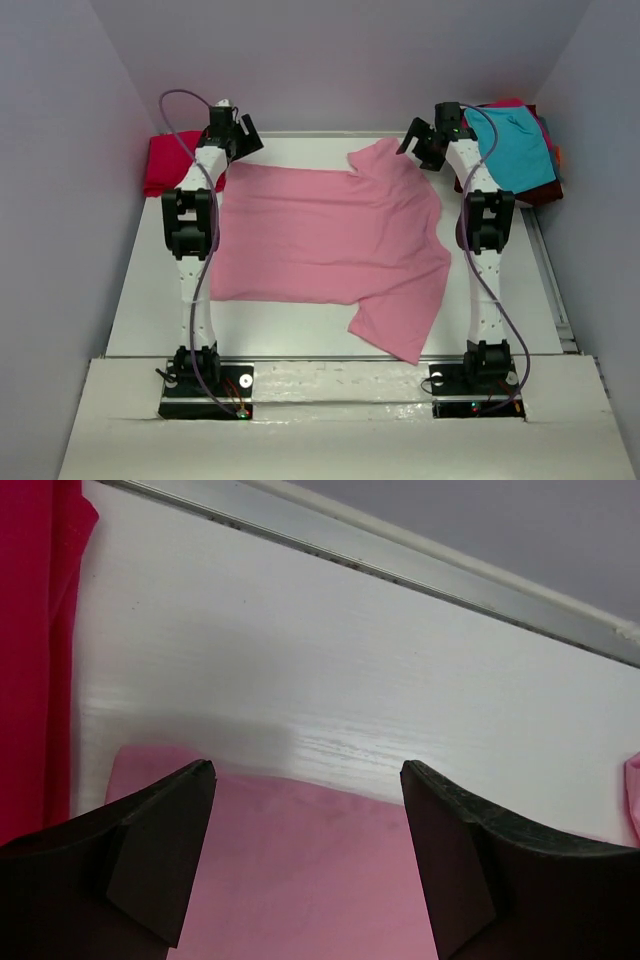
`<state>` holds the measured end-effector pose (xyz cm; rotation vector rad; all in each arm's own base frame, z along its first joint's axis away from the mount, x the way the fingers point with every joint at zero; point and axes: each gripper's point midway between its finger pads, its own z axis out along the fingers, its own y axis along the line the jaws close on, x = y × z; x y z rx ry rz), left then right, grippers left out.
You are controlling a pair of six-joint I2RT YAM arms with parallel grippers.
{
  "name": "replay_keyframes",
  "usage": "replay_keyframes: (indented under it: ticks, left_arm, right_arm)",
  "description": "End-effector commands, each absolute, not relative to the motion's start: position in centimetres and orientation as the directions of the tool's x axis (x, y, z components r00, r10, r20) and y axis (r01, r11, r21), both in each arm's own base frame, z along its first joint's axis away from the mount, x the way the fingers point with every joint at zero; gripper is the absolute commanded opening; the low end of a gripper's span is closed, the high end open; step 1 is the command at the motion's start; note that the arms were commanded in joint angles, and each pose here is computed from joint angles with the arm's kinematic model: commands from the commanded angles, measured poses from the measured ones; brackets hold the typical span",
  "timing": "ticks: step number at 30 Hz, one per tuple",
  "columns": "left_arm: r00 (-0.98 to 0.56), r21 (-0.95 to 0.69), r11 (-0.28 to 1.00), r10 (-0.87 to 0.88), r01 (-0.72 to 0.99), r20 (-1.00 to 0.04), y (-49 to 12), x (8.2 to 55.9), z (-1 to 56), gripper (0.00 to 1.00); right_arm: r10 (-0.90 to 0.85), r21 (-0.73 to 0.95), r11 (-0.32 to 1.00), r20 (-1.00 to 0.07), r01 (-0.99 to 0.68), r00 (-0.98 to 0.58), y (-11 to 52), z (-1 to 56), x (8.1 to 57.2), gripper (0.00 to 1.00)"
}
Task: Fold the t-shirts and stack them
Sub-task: Flatten the tshirt out
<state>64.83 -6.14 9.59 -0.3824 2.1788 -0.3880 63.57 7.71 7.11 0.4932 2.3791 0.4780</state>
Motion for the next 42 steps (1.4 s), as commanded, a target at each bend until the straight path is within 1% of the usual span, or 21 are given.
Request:
replay_keyframes:
  ticks: [1, 7, 16, 22, 29, 37, 42]
  left_arm:
    - [-0.550, -0.354, 0.916, -0.399, -0.192, -0.734, -4.8, 65.8, 9.7, 0.87]
    - [-0.519, -0.273, 0.912, -0.400, -0.305, -0.756, -2.3, 65.8, 9.3, 0.87]
    - [-0.461, -0.155, 0.896, -0.355, -0.416, -0.813, 1.0, 65.6, 10.9, 0.87]
    - [-0.495, -0.139, 0.905, -0.342, -0.401, -0.799, 0.7, 65.7, 10.0, 0.87]
    - [-0.532, -0.145, 0.906, -0.357, -0.398, -0.768, 0.8, 65.3, 7.9, 0.83]
    - [-0.581, -0.186, 0.914, -0.377, -0.362, -0.721, -0.1, 64.4, 6.6, 0.82]
    - [-0.580, -0.202, 0.922, -0.368, -0.331, -0.727, -0.6, 64.0, 7.0, 0.82]
  right_arm:
    - [0.465, 0.480, 0.860, -0.602, 0.171, -0.649, 7.3, 10.1, 65.6, 0.96]
    - [0.447, 0.449, 0.875, -0.605, 0.182, -0.659, 6.8, 9.7, 65.1, 0.96]
    - [0.432, 0.435, 0.883, -0.613, 0.174, -0.662, 6.7, 8.4, 65.6, 0.96]
    - [0.452, 0.465, 0.869, -0.602, 0.172, -0.658, 7.1, 8.3, 65.9, 0.95]
    - [0.452, 0.468, 0.868, -0.614, 0.163, -0.647, 7.2, 8.6, 66.2, 0.95]
    - [0.483, 0.495, 0.848, -0.572, 0.191, -0.663, 7.6, 7.5, 66.0, 0.94]
    - [0.487, 0.499, 0.845, -0.570, 0.192, -0.662, 7.6, 7.6, 65.9, 0.93]
